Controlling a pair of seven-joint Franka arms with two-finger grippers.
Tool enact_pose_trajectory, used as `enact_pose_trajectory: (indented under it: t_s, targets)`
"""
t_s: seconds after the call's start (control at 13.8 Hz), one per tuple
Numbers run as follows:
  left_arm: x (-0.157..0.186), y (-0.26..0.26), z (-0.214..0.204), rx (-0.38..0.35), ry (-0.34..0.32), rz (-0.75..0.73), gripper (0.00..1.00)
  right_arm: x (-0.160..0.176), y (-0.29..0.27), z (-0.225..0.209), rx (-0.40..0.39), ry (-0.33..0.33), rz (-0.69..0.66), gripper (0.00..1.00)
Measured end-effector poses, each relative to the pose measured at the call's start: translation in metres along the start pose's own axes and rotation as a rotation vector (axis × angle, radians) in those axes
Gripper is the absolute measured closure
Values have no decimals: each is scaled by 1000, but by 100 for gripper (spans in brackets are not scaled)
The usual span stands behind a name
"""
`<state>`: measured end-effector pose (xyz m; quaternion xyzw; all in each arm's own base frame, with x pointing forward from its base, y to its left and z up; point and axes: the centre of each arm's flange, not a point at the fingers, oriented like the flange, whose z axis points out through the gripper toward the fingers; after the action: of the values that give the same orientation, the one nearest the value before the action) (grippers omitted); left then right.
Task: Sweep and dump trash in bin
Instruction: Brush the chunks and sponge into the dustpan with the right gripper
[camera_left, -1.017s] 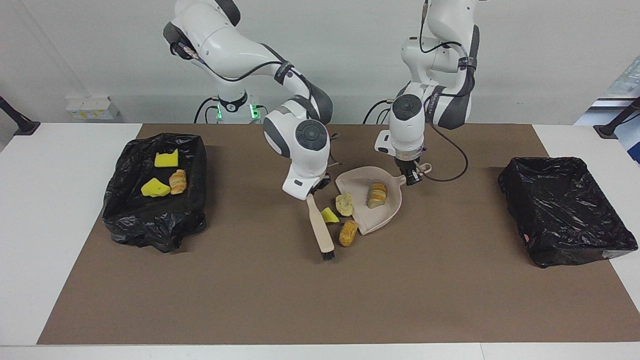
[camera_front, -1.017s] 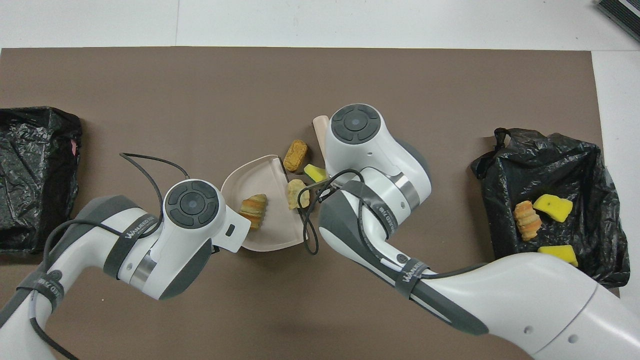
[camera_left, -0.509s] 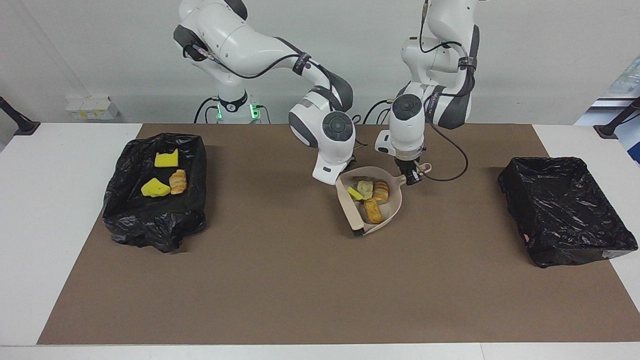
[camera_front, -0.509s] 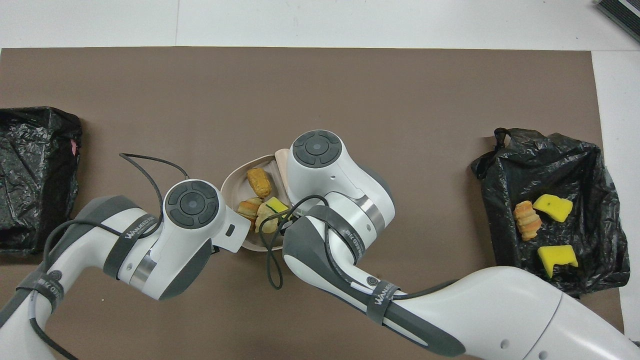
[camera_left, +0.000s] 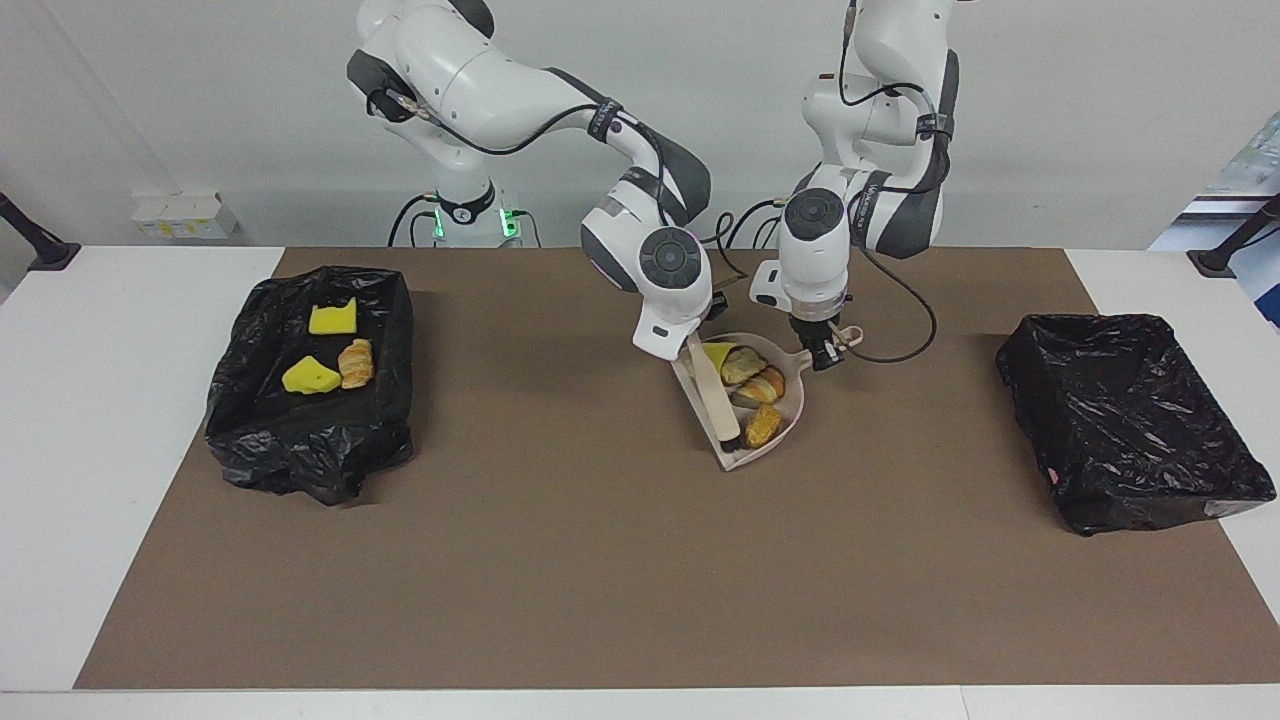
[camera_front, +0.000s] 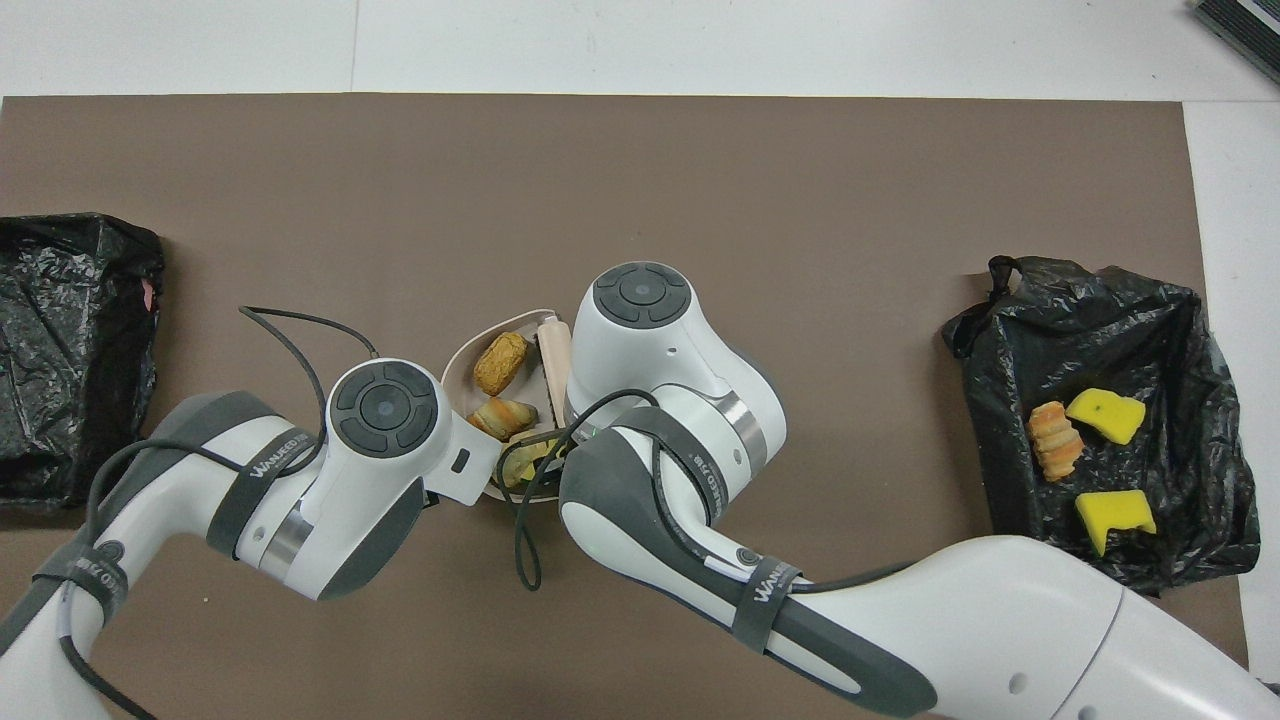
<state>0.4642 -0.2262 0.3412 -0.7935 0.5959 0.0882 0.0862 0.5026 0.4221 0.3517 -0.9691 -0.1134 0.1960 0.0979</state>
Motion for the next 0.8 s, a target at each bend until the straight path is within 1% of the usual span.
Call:
enact_pose_trajectory:
  t_s: [0.15, 0.22, 0.36, 0.51, 0.65, 0.8]
  targets:
    - [0, 0, 0, 1, 2, 3, 69, -12, -23, 13, -29, 76, 6, 74]
    - [0, -1, 0, 2, 3, 11, 69, -20, -27, 22, -62, 107, -6, 74]
    - [0, -2, -1, 9, 11, 49, 69, -24, -17, 26, -129, 144, -23, 74]
    - [-2, -4, 0, 9, 13, 73, 69, -17, 0, 15, -135, 154, 4, 74]
    - [-3, -6, 0, 10, 15, 93, 69, -12, 20, -4, -144, 135, 43, 74]
    - [-4, -7, 1, 10, 15, 103, 69, -15, 26, -28, -128, 107, 66, 74]
